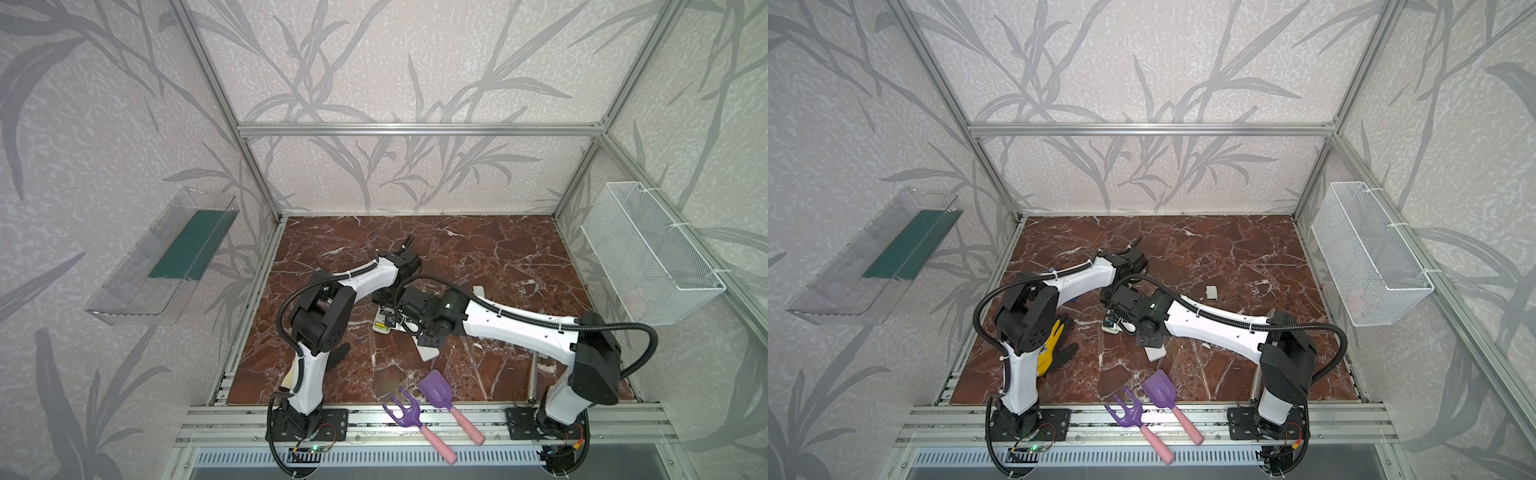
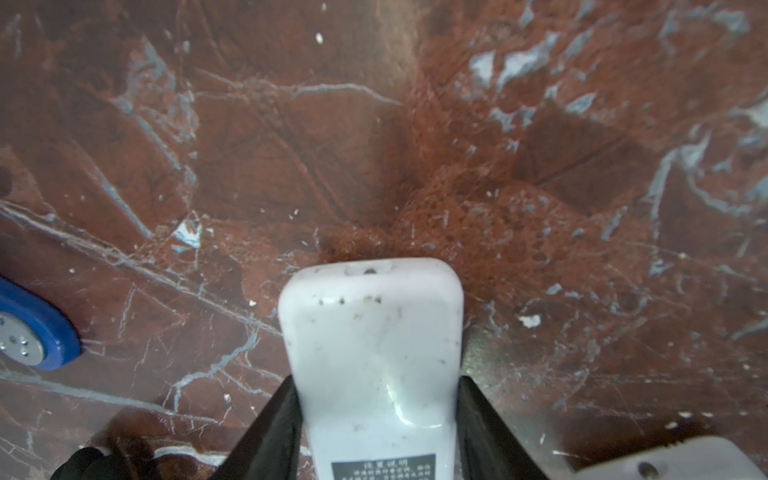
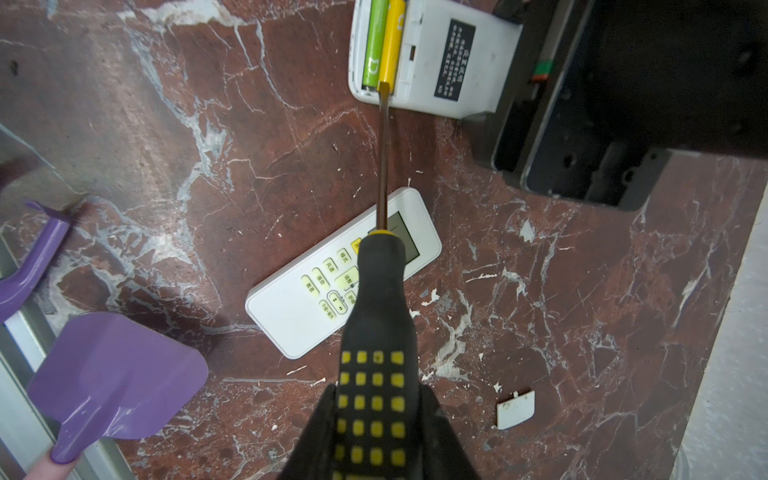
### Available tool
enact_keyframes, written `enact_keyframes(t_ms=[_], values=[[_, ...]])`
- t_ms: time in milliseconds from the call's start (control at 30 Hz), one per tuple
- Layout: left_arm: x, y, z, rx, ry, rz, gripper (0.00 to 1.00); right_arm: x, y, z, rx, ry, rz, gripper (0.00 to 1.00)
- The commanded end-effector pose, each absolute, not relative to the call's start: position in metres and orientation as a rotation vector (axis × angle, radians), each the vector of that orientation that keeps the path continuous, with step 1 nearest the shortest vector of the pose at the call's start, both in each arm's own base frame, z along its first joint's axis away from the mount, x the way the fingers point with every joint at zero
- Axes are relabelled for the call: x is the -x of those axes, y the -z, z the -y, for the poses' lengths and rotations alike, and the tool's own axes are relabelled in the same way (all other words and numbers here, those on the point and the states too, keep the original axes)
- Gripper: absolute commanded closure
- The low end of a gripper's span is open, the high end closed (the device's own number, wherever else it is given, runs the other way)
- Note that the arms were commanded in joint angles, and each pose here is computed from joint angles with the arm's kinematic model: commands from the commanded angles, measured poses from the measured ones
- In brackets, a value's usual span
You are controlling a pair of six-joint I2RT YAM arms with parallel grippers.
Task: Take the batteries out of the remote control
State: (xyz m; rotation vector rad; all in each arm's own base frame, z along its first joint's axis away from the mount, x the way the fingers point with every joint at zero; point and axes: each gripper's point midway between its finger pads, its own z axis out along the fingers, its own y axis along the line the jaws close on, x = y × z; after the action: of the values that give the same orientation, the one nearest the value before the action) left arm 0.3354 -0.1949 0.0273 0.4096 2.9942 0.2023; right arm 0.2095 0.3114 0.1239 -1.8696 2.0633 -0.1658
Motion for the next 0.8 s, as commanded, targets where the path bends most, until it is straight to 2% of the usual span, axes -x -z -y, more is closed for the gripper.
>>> enact_keyframes(t_ms=[0, 767], values=[[-0.33, -0.022, 0.188, -0.426, -0.273, -3.026, 0.46, -0.206, -0.127, -0.31, 1.912, 0.191, -2.055, 1.0], [-0.33, -0.021, 0.189, -0.443, -0.312, -3.019, 0.46, -0.208, -0.121, -0.315, 1.995, 0.234, -2.065, 1.0]])
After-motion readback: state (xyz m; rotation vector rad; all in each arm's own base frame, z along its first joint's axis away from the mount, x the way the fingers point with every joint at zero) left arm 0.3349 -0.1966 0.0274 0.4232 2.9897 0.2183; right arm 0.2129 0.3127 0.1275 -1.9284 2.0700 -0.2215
